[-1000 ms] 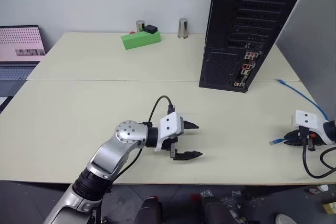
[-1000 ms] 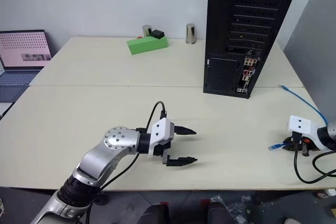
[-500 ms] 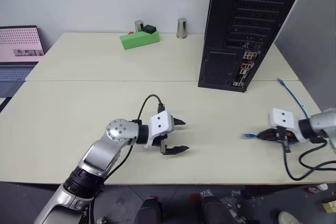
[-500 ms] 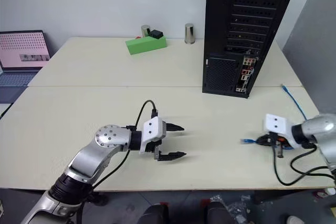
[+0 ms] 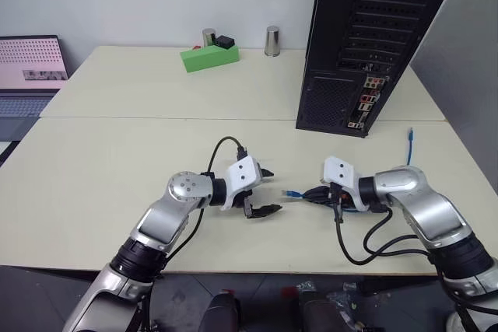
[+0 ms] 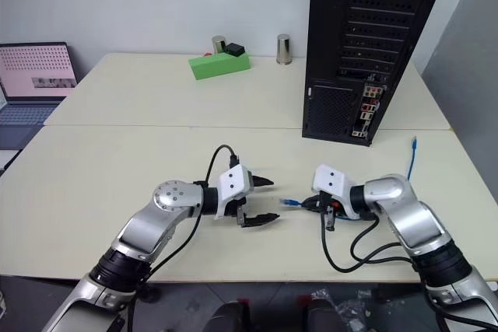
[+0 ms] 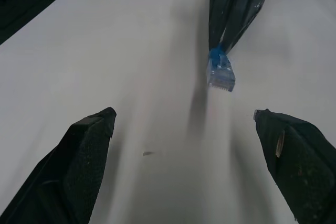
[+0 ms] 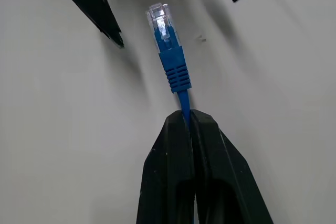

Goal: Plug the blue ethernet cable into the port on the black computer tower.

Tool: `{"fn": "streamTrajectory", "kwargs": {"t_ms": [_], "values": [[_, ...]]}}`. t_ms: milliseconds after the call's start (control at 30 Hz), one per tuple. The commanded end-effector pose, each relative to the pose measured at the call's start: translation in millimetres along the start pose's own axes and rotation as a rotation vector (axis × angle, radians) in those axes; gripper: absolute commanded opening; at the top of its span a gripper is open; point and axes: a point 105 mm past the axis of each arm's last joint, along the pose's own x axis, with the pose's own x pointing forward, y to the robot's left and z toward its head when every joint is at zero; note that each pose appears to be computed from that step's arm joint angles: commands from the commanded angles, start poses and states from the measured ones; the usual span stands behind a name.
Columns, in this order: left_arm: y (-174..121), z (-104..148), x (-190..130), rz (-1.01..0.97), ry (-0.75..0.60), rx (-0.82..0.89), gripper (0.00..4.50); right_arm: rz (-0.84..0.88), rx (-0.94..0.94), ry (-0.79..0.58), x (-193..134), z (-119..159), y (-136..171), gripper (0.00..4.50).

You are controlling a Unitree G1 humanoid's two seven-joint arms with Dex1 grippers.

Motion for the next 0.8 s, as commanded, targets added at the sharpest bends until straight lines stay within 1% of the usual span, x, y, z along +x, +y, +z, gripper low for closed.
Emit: {"fn": "streamTrajectory", "kwargs": {"t_ms": [33,67,167,400,433,633,767,800], "values": [[2.4,9.5,0.7,-0.004,-0.022,0.039,4.50,-0.006,-0.053,-0.010,0.2,13.3,-2.3,0.07],[2.5,9.5,1.1,-0.007,-0.022,0.039,4.50,-0.005,-0.056,-0.009,1.0,13.9,-2.6,0.07],[3.0,9.8,2.0,-0.010,-0.022,0.038,4.03,-0.006,-0.063,-0.007,2.6,15.2,-3.2,0.00],[3.3,12.7,5.8,-0.024,-0.030,0.037,2.51,0.006,-0.075,-0.003,6.8,16.8,0.3,0.00],[3.1,13.2,6.3,-0.026,-0.032,0.037,2.23,0.007,-0.076,-0.001,6.9,16.5,0.6,0.00],[-0.2,13.5,8.8,-0.039,-0.034,0.037,0.91,0.000,-0.082,0.009,5.7,15.5,-1.9,0.00],[-0.6,10.1,7.2,-0.042,-0.022,0.039,0.31,-0.006,-0.086,0.013,5.0,15.4,-3.9,0.00],[-0.2,9.0,5.9,-0.042,-0.018,0.041,0.29,-0.006,-0.089,0.015,4.7,15.2,-4.5,0.00]]}}
